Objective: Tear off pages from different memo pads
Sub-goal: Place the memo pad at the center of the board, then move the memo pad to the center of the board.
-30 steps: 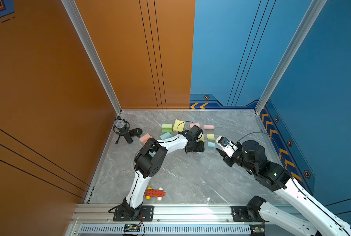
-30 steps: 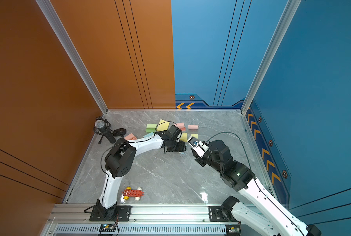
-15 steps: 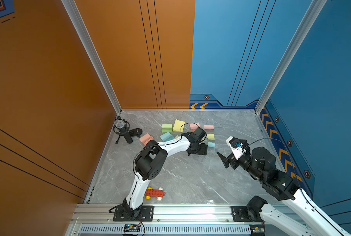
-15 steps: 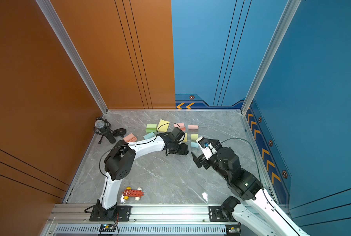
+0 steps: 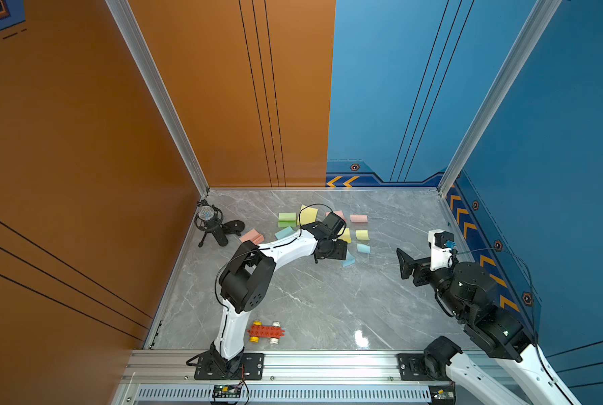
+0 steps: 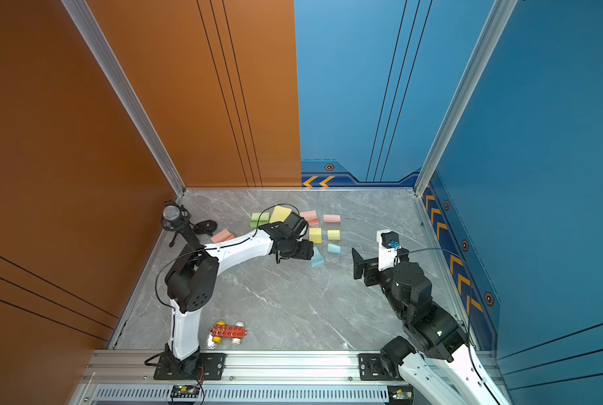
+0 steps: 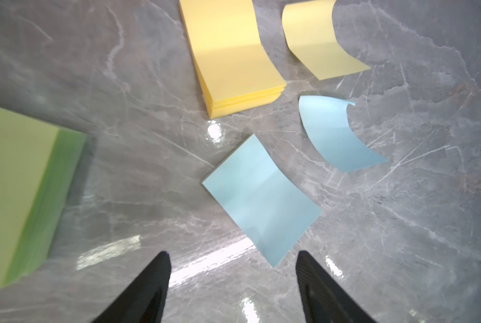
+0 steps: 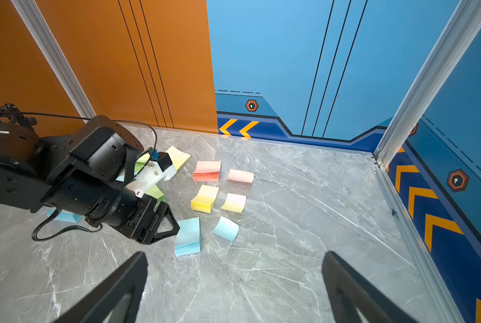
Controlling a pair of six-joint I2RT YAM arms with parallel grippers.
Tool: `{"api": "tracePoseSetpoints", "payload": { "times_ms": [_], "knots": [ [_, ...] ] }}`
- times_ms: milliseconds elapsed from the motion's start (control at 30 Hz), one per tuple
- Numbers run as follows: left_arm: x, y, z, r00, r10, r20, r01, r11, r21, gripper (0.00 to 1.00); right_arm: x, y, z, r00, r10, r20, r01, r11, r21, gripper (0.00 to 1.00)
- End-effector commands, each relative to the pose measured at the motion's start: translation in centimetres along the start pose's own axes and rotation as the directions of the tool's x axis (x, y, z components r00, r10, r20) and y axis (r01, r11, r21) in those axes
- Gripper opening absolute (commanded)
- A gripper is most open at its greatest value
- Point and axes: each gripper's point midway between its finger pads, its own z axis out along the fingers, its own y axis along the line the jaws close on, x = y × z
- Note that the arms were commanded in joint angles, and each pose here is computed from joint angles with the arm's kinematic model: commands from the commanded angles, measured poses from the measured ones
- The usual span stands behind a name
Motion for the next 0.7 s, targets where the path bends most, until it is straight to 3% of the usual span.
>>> {"api": "tracePoseSetpoints", "payload": {
  "times_ms": [0,67,200,367,500,667],
  "knots": [
    [-3.2,2.7,-2.7,0.996,0.031,0.087,-0.025,0.998,-0.065,0.74,1.5,0.1,0.0,0.998,0.029,-0.062,-0.03,0.999,-0.012,1.0],
    [-5.8,4.6,-3.1,0.989,0.061,0.135,-0.045,0.992,-0.121,0.75,2.0,0.2,0.1,0.996,0.029,-0.081,-0.03,0.999,-0.013,1.0],
    [-10.5,8.6,-2.4,0.975,0.13,0.181,-0.091,0.974,-0.208,1.0,2.8,0.3,0.1,0.994,0.046,-0.097,-0.048,0.999,-0.02,1.0],
    [-14.7,10.5,-1.3,0.97,0.102,0.219,-0.072,0.988,-0.14,1.0,3.7,0.6,0.2,0.992,0.058,-0.114,-0.063,0.997,-0.037,1.0],
    [-14.1,9.9,-1.1,0.971,0.11,0.21,-0.079,0.985,-0.151,0.98,4.1,0.7,0.6,0.989,0.064,-0.131,-0.069,0.997,-0.035,1.0],
    [-11.1,8.8,1.9,0.983,0.133,0.126,-0.117,0.985,-0.128,0.9,3.9,1.8,1.3,0.986,0.085,-0.144,-0.097,0.993,-0.074,1.0]
  ]
}}
